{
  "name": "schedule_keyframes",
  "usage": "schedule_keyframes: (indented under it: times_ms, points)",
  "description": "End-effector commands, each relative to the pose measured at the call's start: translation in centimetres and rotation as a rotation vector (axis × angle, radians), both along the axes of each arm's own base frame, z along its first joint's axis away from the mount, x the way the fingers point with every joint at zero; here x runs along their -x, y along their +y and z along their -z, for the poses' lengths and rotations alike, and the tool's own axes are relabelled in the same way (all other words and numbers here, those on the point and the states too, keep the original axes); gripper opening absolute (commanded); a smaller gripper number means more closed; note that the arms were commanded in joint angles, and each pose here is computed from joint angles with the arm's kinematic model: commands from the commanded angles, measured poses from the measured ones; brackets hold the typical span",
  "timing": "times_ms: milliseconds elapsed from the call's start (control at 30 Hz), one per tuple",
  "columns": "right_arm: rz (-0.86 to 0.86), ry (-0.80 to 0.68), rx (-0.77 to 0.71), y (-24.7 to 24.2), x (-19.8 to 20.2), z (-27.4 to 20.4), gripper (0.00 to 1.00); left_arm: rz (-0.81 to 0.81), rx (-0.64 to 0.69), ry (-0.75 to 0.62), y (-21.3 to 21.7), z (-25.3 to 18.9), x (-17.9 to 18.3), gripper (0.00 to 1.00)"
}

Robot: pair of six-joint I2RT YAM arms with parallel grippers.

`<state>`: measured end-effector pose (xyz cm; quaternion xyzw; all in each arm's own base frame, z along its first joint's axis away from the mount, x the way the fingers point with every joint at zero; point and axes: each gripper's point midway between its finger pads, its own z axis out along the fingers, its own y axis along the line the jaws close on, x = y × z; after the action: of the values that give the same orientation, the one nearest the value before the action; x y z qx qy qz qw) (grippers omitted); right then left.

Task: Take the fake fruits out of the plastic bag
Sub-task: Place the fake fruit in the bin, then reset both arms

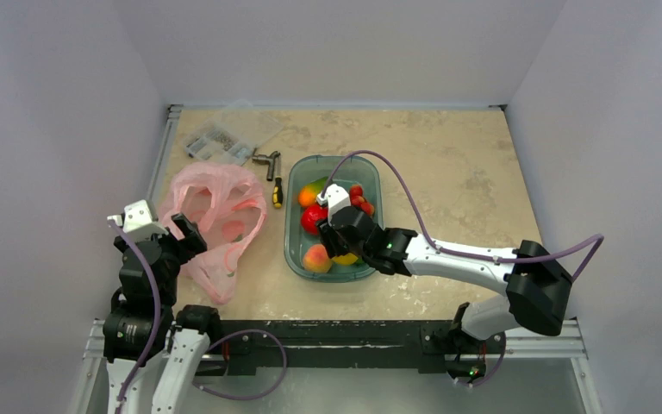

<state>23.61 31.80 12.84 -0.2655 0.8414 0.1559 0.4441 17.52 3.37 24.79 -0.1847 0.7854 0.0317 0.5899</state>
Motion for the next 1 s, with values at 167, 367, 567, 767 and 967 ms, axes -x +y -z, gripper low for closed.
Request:
schedule_keyframes:
  times_ms: [167,367,567,767,967]
  points:
    - [-0.008,0.028,-0.032,0.3,0.5,0.5,0.32,-0.047,0.005,-0.117,0.9,-2.1,1.1,0.83]
    - [-0.009,0.031,-0.038,0.3,0.6,0.5,0.65,-0.031,0.010,-0.130,0.6,-2.3,1.0,0.84]
    - [0.005,-0.003,-0.050,0.1,0.2,-1.6,0.89,0.035,0.029,-0.143,-0.6,-3.0,0.6,0.86]
    - [0.074,-0.090,-0.114,-2.1,-0.2,-7.1,0.95,0.158,0.115,-0.150,-3.1,-5.7,1.6,0.86]
    - [0.226,-0.205,-0.180,-7.1,-0.3,-13.1,0.99,0.303,0.197,-0.110,-6.0,-8.5,2.7,0.86]
